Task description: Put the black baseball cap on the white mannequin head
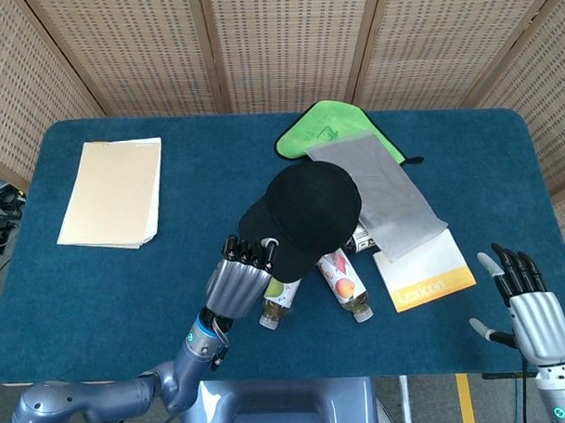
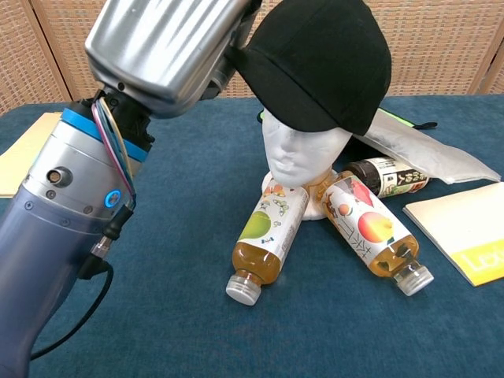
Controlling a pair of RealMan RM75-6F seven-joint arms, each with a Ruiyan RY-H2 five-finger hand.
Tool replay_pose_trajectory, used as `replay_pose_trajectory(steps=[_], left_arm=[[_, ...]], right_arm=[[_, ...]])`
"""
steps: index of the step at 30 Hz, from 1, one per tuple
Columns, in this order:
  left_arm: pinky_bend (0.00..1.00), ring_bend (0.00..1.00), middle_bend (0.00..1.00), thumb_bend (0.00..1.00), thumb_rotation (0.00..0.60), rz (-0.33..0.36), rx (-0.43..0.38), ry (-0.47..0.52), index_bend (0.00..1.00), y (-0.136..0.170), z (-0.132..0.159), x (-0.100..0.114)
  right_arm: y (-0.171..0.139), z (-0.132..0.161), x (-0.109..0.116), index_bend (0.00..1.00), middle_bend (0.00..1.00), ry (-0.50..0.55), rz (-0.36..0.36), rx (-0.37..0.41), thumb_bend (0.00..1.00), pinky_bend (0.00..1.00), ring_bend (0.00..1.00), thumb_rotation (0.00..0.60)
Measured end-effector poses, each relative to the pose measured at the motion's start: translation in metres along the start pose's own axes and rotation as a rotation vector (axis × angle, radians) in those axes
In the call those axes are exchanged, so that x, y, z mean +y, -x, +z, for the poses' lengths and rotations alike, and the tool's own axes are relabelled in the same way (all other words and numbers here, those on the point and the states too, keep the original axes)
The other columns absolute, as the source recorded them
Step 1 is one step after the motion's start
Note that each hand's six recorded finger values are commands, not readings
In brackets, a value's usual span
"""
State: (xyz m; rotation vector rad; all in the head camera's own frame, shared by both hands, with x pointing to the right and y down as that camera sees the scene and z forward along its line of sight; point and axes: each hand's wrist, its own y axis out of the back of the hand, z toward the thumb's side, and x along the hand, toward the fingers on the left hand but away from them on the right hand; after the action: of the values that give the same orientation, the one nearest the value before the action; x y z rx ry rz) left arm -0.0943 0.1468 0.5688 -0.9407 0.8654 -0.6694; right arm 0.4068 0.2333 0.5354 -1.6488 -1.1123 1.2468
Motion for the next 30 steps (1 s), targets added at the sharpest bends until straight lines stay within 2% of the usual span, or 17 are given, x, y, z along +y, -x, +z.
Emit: replay_pose_trajectory(steps=[5,11,22,30], left_arm=[[0.74,0.87,0.94,0.67,0.600,-0.015,0.060,0.035,0.77,-0.007,-0.003,-0.001],[0.76,0.88,0.95,0.70,0.600,-0.039,0.089,0.054,0.77,-0.014,-0.002,-0.004],[0.76,0.88,0.95,0.73,0.600,-0.076,0.081,0.078,0.76,0.002,0.007,-0.009],[0.74,0.87,0.93,0.70,0.600,-0.086,0.083,0.115,0.76,0.015,0.005,-0.012]], right_arm=[[0.000,0.000,0.000,0.14,0.00,0.000,0.002,0.000,0.06,0.00,0.00,0.600],[0.000,-0.001,0.002,0.14,0.00,0.001,-0.002,0.002,0.06,0.00,0.00,0.600],[0.000,-0.002,0.004,0.14,0.00,0.005,-0.006,-0.002,0.06,0.00,0.00,0.600],[0.000,-0.001,0.001,0.14,0.00,-0.002,-0.001,0.002,0.06,0.00,0.00,0.600]])
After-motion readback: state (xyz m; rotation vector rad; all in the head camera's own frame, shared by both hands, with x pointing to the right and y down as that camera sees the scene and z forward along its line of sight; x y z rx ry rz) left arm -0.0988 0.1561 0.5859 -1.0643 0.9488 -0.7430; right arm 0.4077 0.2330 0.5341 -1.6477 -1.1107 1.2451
